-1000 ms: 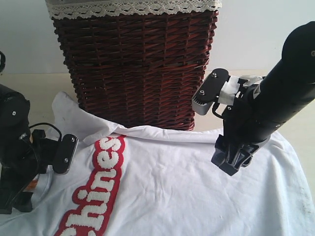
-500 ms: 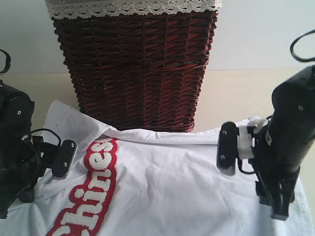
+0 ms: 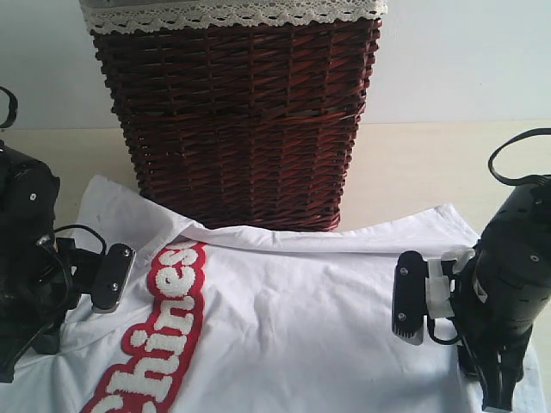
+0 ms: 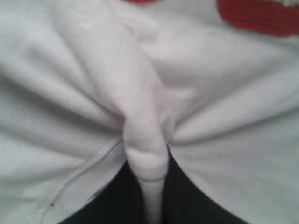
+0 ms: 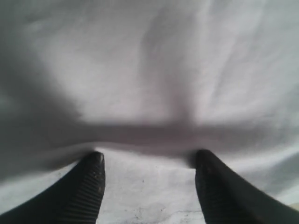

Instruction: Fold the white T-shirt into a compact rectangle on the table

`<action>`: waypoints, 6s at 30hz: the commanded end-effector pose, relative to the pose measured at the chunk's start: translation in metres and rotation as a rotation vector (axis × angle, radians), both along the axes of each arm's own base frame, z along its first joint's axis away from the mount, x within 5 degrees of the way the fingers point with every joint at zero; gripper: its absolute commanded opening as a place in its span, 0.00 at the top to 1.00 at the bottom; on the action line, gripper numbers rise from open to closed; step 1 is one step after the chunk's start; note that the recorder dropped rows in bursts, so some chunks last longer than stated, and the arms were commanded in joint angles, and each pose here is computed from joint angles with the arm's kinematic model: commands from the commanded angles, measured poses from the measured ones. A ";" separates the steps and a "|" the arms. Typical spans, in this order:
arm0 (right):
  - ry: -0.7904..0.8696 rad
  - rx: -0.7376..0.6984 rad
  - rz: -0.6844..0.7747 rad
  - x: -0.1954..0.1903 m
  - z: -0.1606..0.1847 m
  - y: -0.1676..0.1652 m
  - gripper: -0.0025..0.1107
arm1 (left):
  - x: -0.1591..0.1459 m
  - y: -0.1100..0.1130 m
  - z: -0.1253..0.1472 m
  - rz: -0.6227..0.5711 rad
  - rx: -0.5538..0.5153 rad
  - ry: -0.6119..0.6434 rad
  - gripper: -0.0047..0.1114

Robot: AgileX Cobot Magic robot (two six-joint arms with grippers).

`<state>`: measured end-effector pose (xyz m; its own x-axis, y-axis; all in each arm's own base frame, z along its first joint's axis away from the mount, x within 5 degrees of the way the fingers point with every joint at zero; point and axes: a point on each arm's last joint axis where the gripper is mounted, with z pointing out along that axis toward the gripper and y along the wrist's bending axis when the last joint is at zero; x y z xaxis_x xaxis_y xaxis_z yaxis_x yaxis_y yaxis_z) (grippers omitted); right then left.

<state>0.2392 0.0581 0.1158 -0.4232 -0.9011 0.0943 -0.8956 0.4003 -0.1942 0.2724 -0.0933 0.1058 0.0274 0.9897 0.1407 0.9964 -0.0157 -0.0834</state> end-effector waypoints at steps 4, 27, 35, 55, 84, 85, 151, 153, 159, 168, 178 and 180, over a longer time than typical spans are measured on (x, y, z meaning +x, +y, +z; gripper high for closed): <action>0.102 -0.024 0.012 -0.001 -0.036 0.001 0.56 | 0.000 -0.003 -0.020 0.040 -0.046 -0.010 0.92; -0.251 -0.015 -0.032 0.022 0.089 -0.001 0.98 | -0.016 0.004 0.082 0.143 -0.113 -0.224 0.96; -0.438 -0.025 -0.035 0.005 0.164 -0.013 0.98 | -0.047 0.016 0.159 0.233 -0.230 -0.452 0.96; -0.655 0.307 -0.140 -0.110 0.254 -0.033 0.98 | -0.180 0.052 0.264 0.151 -0.457 -0.739 0.96; -0.384 0.205 -0.380 -0.136 0.163 -0.036 0.98 | -0.191 0.064 0.199 0.358 -0.334 -0.697 0.96; -0.396 0.197 -0.401 -0.125 0.155 -0.032 0.98 | -0.181 0.058 0.185 0.339 -0.297 -0.703 0.96; -0.670 0.336 -0.647 0.012 0.069 0.023 0.43 | -0.163 -0.029 0.044 0.440 -0.442 0.102 0.45; -0.668 0.340 -0.645 0.012 0.069 0.023 0.43 | -0.160 -0.033 0.039 0.499 -0.452 0.116 0.45; -0.669 0.340 -0.644 0.012 0.069 0.023 0.43 | -0.168 -0.052 0.011 0.409 -0.364 0.113 0.51; -0.667 0.340 -0.650 0.012 0.069 0.023 0.43 | -0.166 -0.070 0.032 0.249 -0.255 0.278 0.96; -0.666 0.341 -0.654 0.012 0.069 0.023 0.43 | -0.161 -0.088 0.063 0.360 -0.310 0.334 0.83; -0.665 0.342 -0.656 0.012 0.069 0.023 0.43 | -0.161 -0.091 0.055 0.385 -0.361 0.329 0.62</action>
<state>0.2502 0.0803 0.1819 -0.7277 -0.4038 -0.5545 -0.2264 0.9045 -0.3614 0.1125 -0.1794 0.1676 -0.3160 0.9418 -0.1143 0.8692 0.2391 -0.4328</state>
